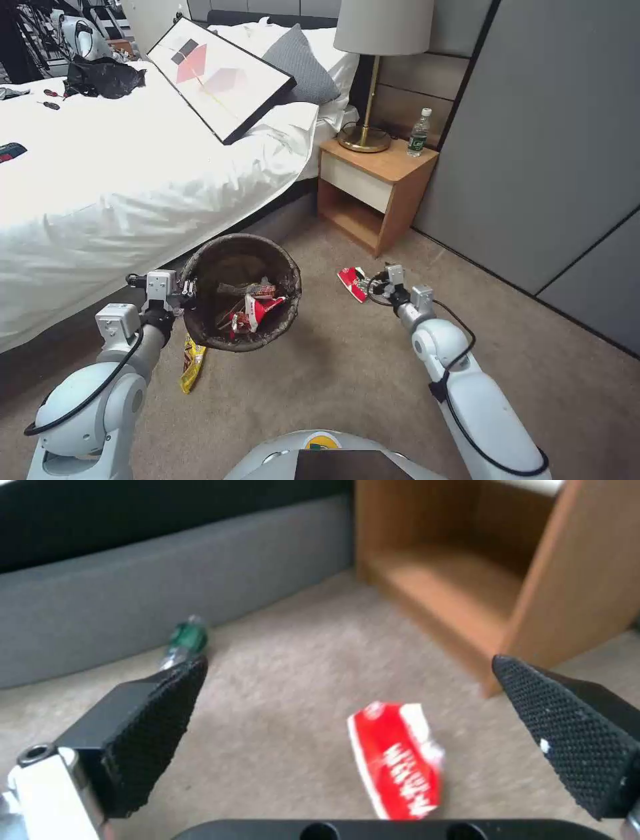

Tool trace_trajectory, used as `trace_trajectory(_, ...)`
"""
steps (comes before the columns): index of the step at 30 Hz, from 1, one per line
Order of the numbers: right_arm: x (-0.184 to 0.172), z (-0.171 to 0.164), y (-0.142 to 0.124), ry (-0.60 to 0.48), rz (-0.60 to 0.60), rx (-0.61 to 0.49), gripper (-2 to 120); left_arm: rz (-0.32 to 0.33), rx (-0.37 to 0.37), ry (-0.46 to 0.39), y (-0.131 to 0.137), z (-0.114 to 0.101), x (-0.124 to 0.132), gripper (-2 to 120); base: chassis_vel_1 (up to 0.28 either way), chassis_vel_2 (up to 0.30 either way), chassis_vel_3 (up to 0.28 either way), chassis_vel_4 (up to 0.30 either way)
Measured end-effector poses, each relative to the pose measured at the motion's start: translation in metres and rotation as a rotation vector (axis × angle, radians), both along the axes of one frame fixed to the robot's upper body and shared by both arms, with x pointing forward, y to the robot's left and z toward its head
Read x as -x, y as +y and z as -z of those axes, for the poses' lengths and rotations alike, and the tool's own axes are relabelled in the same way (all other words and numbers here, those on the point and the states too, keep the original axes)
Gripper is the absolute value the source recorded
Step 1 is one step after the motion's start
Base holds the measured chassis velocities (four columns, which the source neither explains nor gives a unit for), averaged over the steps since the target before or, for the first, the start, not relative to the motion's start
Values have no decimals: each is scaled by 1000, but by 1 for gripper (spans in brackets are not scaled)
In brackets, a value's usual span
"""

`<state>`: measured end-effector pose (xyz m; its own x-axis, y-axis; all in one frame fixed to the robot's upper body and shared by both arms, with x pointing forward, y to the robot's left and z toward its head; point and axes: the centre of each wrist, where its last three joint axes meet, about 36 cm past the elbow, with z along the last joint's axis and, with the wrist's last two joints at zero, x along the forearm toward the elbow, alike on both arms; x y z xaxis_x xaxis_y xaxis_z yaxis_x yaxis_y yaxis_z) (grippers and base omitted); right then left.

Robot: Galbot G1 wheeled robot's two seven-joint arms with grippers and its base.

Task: Pick up the trash bin, then pick up the garbage from the floor and place it into the trash bin.

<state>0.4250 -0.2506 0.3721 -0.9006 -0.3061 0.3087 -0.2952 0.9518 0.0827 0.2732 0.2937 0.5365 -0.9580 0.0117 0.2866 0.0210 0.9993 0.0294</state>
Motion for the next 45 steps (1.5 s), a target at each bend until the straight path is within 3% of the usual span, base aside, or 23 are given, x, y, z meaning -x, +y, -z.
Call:
trace_trajectory(15, -46, 54, 13, 181, -26, -9, 100, 5, -11, -20, -5, -13, 8, 3, 0, 0, 0, 0)
trace_trajectory(45, -96, 105, -12, 258, 97, 30, 100, 10, -16, -19, -7, -13, 9, 3, 0, 0, 0, 0)
